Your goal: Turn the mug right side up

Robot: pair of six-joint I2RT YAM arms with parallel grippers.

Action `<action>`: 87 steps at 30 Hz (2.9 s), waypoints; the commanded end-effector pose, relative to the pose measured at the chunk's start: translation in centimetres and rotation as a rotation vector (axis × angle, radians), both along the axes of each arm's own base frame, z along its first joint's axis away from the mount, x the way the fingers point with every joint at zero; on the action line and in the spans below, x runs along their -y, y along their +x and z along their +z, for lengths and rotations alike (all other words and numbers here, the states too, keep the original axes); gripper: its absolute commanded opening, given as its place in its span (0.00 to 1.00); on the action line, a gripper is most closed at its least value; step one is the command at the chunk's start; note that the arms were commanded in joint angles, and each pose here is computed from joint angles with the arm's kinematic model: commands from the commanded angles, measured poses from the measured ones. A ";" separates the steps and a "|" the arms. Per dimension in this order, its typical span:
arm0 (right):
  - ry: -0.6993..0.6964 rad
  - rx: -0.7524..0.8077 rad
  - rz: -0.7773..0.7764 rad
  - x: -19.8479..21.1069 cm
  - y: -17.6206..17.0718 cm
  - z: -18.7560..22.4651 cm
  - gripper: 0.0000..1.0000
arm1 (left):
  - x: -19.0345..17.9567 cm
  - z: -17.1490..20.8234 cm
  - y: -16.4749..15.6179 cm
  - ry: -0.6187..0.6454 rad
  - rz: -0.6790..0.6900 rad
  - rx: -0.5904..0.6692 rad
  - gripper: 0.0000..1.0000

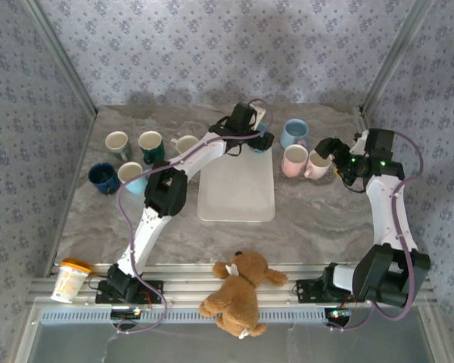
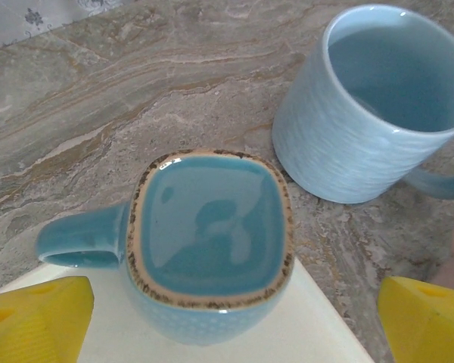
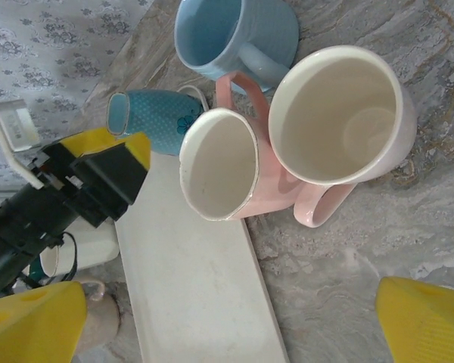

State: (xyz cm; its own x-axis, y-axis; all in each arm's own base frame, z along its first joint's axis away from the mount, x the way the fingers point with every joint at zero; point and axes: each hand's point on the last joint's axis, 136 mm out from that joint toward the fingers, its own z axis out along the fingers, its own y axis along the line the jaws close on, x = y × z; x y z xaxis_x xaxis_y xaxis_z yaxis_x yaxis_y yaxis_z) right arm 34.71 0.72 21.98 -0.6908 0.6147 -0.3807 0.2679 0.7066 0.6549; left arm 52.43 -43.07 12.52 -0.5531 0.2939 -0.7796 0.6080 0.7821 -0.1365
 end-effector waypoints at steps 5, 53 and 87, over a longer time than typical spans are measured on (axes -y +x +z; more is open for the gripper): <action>-0.009 -0.017 0.011 -0.6 -0.3 1.1 1.00 | 0.8 -1.1 0.9 0.027 -0.028 0.028 0.88; 0.207 0.243 0.328 -8.2 -0.9 4.7 0.78 | -4.0 14.9 -10.9 -0.333 -0.111 -0.083 0.52; 0.460 0.354 0.550 -21.9 0.5 10.4 0.49 | -11.6 22.1 -13.5 -0.803 0.149 -0.407 0.47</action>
